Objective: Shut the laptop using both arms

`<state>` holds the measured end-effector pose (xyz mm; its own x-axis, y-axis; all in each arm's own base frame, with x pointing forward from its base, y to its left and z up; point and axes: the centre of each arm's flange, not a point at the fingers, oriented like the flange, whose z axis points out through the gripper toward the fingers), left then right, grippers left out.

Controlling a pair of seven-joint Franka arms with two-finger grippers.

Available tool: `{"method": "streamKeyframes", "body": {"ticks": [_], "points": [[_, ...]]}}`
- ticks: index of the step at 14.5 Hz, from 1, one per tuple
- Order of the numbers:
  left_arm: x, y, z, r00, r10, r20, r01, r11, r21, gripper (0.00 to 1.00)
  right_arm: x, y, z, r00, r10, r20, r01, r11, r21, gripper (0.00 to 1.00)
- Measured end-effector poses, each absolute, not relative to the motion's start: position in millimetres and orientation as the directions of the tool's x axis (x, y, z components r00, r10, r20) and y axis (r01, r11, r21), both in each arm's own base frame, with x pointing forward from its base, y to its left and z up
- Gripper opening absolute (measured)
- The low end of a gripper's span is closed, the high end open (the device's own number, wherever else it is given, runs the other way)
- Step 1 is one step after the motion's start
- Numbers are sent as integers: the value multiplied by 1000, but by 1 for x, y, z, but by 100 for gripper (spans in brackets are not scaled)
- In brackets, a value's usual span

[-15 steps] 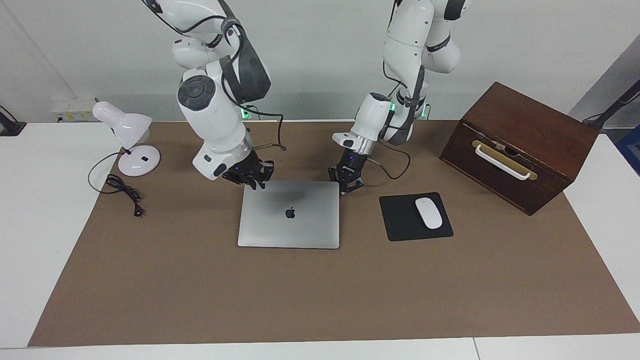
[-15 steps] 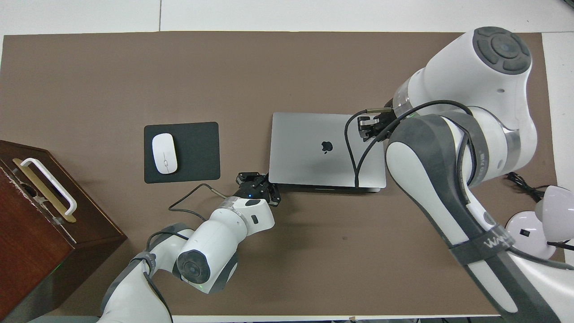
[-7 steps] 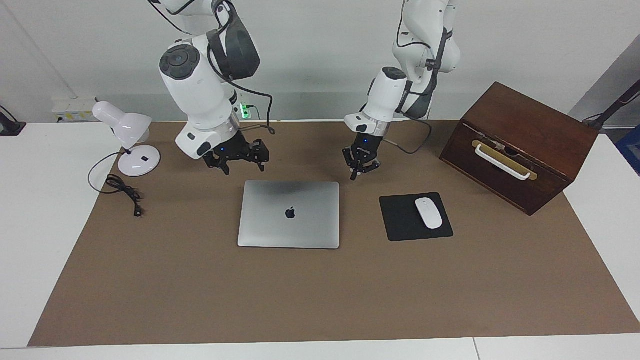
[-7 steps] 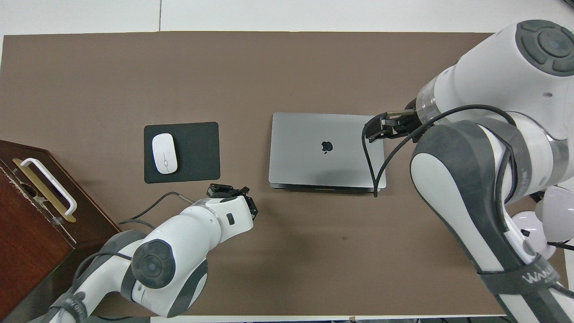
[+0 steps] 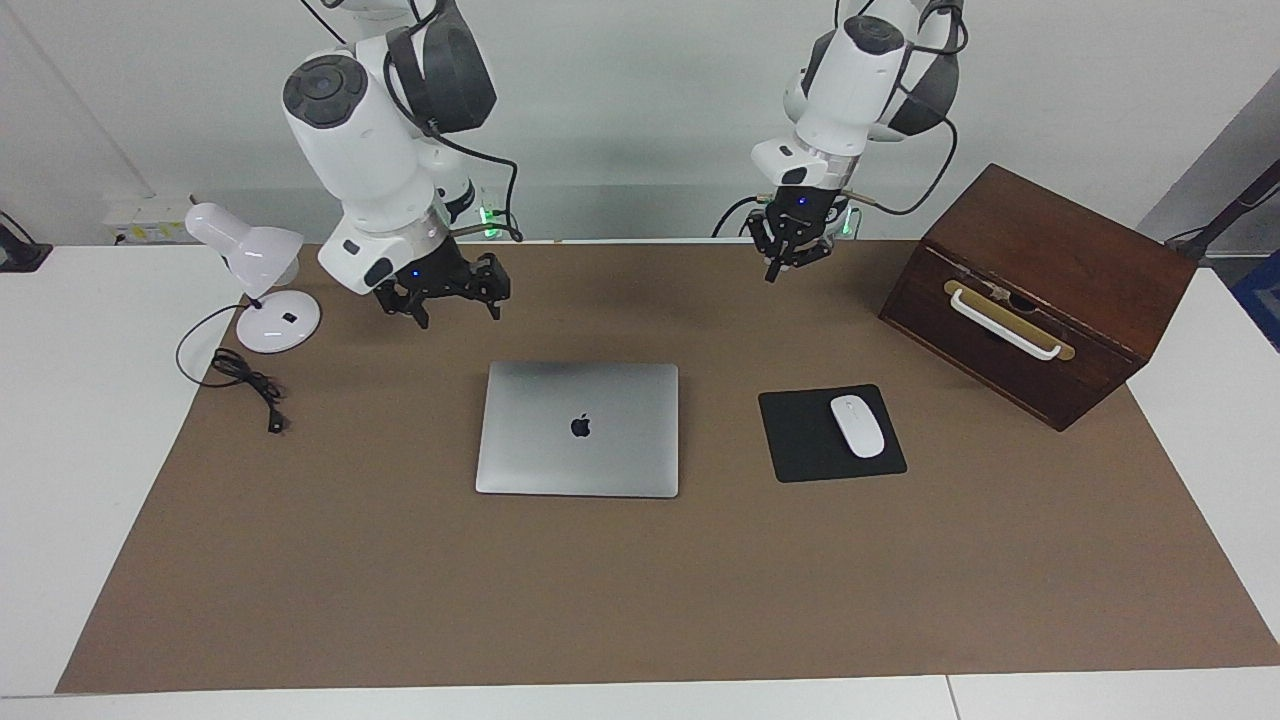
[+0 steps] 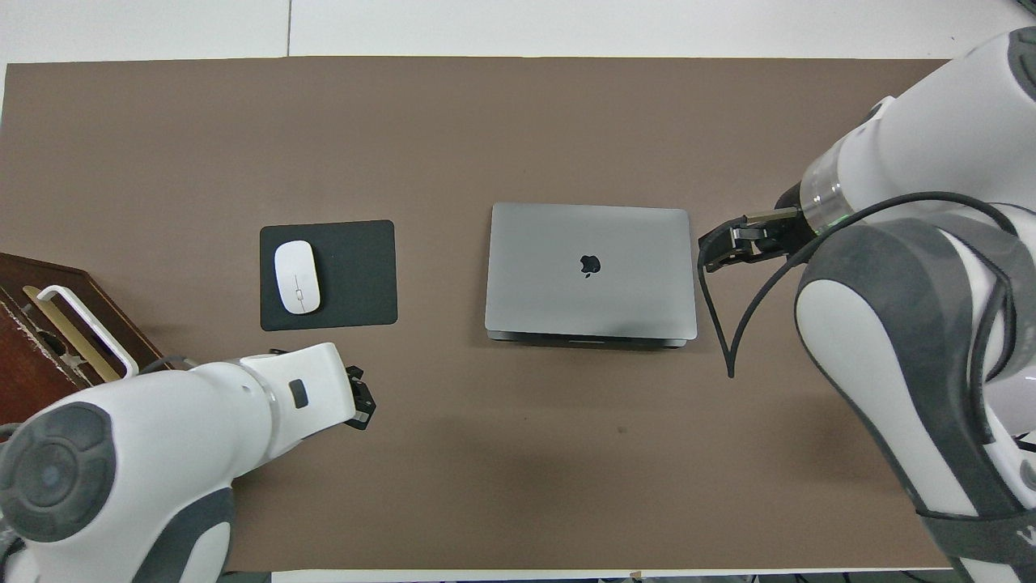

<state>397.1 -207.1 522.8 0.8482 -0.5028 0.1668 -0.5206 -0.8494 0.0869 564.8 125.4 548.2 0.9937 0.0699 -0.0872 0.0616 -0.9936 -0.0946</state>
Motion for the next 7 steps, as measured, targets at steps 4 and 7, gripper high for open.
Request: {"method": "streamKeyframes", "body": {"ticks": [4, 7], "points": [[415, -157, 571, 861, -498, 108, -507, -857, 93, 12, 556, 108, 562, 991, 84, -100, 75, -993, -90, 100], [430, -102, 595, 907, -409, 102, -418, -904, 94, 46, 550, 111, 568, 990, 95, -106, 88, -993, -74, 100]]}}
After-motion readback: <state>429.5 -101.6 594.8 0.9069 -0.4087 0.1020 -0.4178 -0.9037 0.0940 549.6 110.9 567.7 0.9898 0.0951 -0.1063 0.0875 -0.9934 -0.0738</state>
